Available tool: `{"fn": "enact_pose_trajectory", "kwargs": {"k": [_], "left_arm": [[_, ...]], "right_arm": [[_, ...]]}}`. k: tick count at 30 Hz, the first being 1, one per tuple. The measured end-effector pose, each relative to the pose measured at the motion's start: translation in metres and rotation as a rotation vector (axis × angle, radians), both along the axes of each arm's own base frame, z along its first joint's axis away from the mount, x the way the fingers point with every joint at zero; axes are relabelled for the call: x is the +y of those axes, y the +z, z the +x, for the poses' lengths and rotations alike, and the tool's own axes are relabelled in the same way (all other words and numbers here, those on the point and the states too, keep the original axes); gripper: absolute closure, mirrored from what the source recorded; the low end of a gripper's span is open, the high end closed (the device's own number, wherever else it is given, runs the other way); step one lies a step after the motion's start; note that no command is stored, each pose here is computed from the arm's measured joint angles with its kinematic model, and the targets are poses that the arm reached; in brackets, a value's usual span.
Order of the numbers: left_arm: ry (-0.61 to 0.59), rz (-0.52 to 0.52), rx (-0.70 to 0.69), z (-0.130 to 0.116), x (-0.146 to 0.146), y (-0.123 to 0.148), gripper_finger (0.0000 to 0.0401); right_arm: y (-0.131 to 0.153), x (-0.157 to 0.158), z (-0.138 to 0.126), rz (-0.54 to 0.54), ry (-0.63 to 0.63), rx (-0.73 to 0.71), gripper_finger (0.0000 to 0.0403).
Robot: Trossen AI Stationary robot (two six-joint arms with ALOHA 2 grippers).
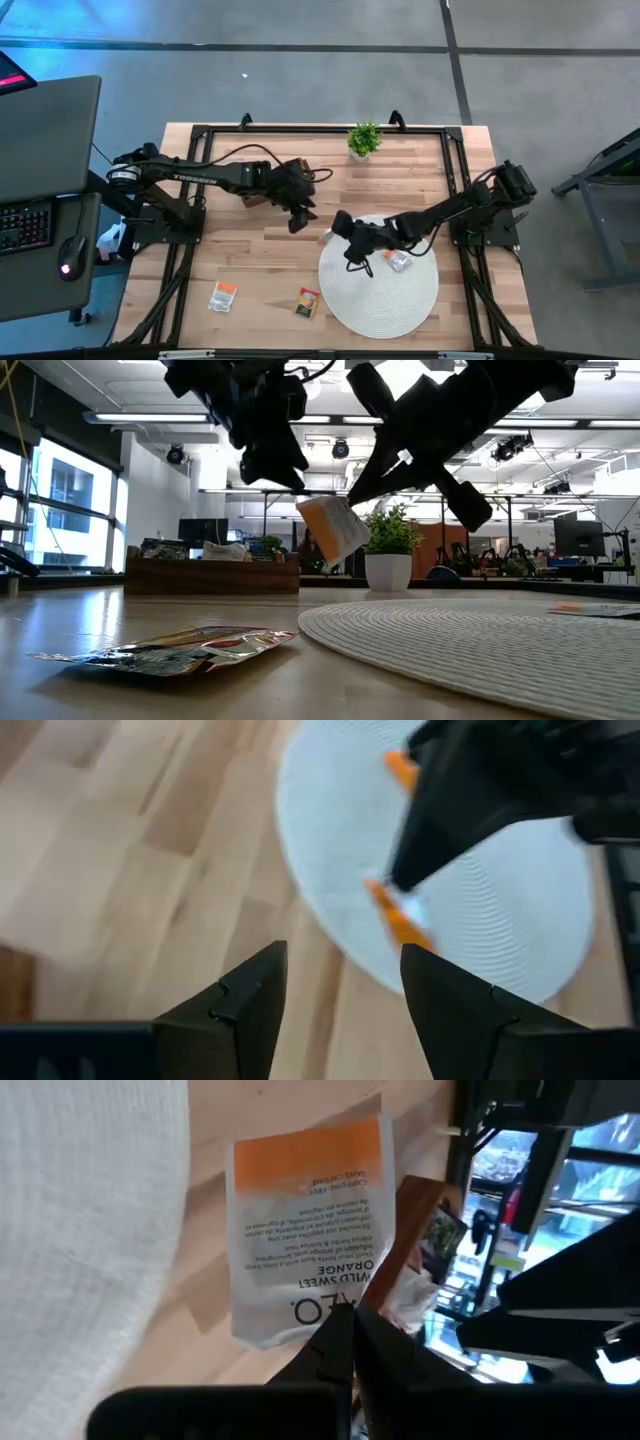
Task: Pick & Place Tea
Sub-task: Put the white tea bag into the middle section of the wooden organizer
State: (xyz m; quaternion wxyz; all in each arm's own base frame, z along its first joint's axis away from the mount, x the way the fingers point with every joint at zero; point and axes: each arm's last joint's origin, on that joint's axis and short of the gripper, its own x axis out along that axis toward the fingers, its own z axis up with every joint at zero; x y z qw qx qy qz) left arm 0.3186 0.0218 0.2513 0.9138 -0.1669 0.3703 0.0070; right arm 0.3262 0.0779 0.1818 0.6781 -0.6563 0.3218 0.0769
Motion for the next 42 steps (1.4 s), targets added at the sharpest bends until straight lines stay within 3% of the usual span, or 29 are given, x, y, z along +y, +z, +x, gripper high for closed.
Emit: {"fn": "enact_pose_trajectory", "kwargs": {"k": [9,17,36,42], "left_arm": [[-0.021,-0.063,-0.018,0.026,-0.015,-0.026,0.0214],[-0.011,-0.122,-0.006,0.029,-0.015,-0.031,0.0256],[-0.006,-0.112,-0.02,0.03,-0.015,-0.03,0.0268],[0.027,-0.038,-0.023,0.03,-0.012,-0.031,0.0268]], "right_arm": [[0.007,-0.005,0.005,-0.118,0.025,-0.038,0.0401],[0.005,-0.009,0.005,-0.125,0.01,-0.02,0.0401],[0.003,-0.025,0.007,-0.11,-0.023,0.005,0.0401],[0.004,-0.031,0.009,-0.086,-0.015,0.0,0.0401]]}}
